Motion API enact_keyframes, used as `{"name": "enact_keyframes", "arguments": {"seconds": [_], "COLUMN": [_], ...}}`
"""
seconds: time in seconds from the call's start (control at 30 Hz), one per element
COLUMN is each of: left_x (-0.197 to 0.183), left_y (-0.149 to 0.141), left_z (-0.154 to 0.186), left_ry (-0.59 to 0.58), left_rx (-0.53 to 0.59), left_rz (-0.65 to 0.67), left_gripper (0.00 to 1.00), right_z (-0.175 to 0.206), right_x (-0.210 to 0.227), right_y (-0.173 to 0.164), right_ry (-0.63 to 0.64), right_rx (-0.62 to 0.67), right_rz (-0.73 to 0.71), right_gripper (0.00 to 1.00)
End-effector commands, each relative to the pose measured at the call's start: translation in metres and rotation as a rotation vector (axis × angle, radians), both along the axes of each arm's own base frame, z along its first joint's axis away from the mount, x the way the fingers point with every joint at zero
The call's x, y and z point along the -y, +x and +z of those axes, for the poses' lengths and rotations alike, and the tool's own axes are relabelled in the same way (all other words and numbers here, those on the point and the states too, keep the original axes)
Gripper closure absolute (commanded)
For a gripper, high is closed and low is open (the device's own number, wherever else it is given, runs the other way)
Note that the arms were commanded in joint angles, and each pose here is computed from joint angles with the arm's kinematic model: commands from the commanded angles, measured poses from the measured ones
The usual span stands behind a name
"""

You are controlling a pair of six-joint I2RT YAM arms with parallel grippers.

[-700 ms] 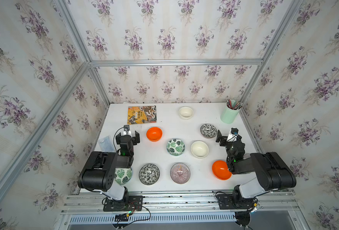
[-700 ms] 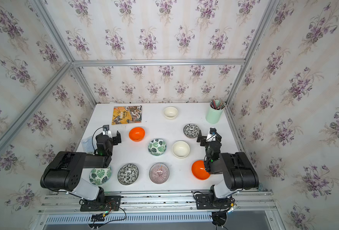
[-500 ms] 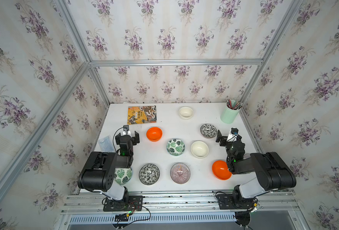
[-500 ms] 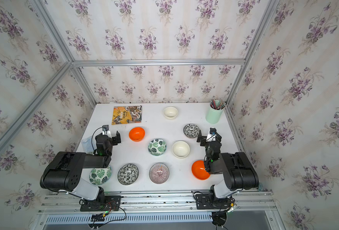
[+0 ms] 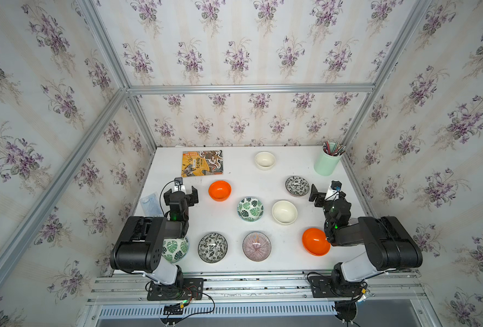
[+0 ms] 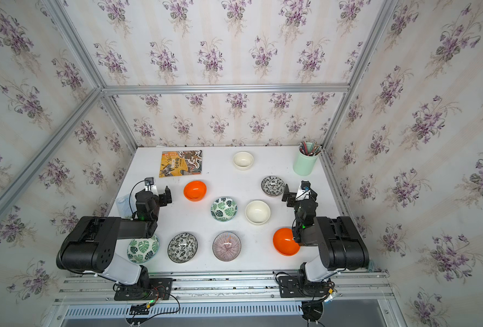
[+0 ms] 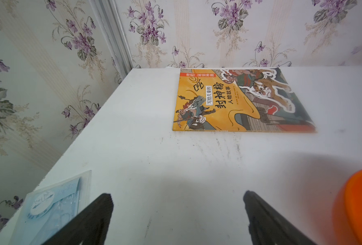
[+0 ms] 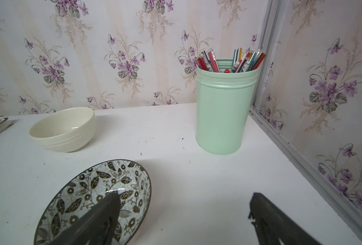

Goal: Stack the bowls
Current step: Pick up the bowl from the center of the board.

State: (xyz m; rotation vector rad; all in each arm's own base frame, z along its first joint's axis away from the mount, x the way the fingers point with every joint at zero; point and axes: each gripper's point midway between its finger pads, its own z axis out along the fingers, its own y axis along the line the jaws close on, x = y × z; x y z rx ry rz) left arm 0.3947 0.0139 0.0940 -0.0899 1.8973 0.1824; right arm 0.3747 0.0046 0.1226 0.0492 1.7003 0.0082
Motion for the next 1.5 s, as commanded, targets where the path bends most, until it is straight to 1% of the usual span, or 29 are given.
{"name": "enact_keyframes", "arguments": {"seconds": [0.0,0.07,0.17,0.27,0.3,0.33,0.4,0.43,0.47,0.5,0.53,0.6,0.67,0.7,0.8,0.83,0.9,0.97,1.0,1.03,1.1,1.23,1.3,1.47], "left_x": [0.001,-0.001,0.003,0.002,0.0,-0.002,-0.001,0.004,0.012,0.019,0.024,0.015,0.002,-0.003,-0.007,-0.007,-0.009,-0.014,-0.014,-0.016,-0.014,-0.01,-0.007,0.003], "left_y": [0.0,-0.002,-0.006,-0.003,-0.001,0.001,0.001,0.002,0.005,0.015,0.017,0.022,0.014,0.005,-0.028,-0.044,-0.069,-0.096,-0.106,-0.117,-0.134,-0.166,-0.175,-0.186], "left_z": [0.003,0.01,0.013,0.012,0.006,0.007,0.01,0.009,0.01,0.025,0.029,0.045,0.06,0.068,0.093,0.095,0.1,0.097,0.094,0.091,0.083,0.054,0.041,0.008], "left_ry": [-0.001,0.034,0.065,0.057,0.034,0.007,0.009,0.037,0.078,0.093,0.1,0.15,0.131,0.109,-0.048,-0.124,-0.202,-0.25,-0.268,-0.284,-0.325,-0.396,-0.423,-0.485], "left_rx": [0.01,0.032,0.062,0.045,0.005,0.005,0.012,-0.027,-0.108,-0.154,-0.233,-0.288,-0.347,-0.37,-0.424,-0.461,-0.501,-0.549,-0.577,-0.601,-0.655,-0.783,-0.824,-0.89], "left_rz": [0.005,0.058,0.056,0.054,0.048,0.046,0.035,0.009,-0.005,-0.032,-0.066,-0.013,0.077,0.12,0.229,0.277,0.346,0.42,0.443,0.473,0.512,0.614,0.644,0.673], "left_gripper": [0.03,0.01,0.0,0.0,0.0,0.0,0.0,0.01,0.01,0.01,0.01,0.01,0.02,0.02,0.02,0.02,0.04,0.14,0.2,0.24,0.28,0.33,0.37,0.41], "right_z": [0.002,0.007,0.014,0.014,0.015,0.017,0.017,0.017,0.015,0.014,0.013,0.013,0.014,0.016,0.023,0.025,0.03,0.031,0.032,0.032,0.032,0.029,0.026,0.024], "right_x": [-0.003,-0.006,-0.009,-0.021,-0.025,-0.03,-0.034,-0.036,-0.038,-0.042,-0.045,-0.05,-0.052,-0.053,-0.056,-0.059,-0.063,-0.068,-0.071,-0.072,-0.076,-0.084,-0.089,-0.097], "right_y": [0.001,0.004,0.011,0.015,0.015,0.017,0.019,0.021,0.023,0.024,0.025,0.027,0.028,0.029,0.028,0.028,0.027,0.027,0.027,0.027,0.028,0.031,0.033,0.036], "right_ry": [0.01,0.001,-0.019,-0.072,-0.098,-0.124,-0.139,-0.14,-0.14,-0.144,-0.155,-0.18,-0.195,-0.197,-0.185,-0.183,-0.188,-0.2,-0.204,-0.208,-0.21,-0.209,-0.212,-0.229], "right_rx": [0.006,0.002,-0.041,-0.085,-0.086,-0.083,-0.091,-0.101,-0.113,-0.122,-0.127,-0.138,-0.148,-0.148,-0.145,-0.143,-0.133,-0.134,-0.134,-0.135,-0.136,-0.148,-0.156,-0.166], "right_rz": [0.016,0.031,0.029,0.035,0.039,0.036,0.039,0.043,0.049,0.06,0.066,0.065,0.053,0.053,0.059,0.067,0.079,0.092,0.097,0.099,0.104,0.121,0.129,0.144], "right_gripper": [0.0,0.0,0.0,0.0,0.0,0.0,0.0,0.0,0.0,0.0,0.0,0.0,0.0,0.0,0.0,0.0,0.0,0.0,0.0,0.0,0.0,0.0,0.0,0.0]}}
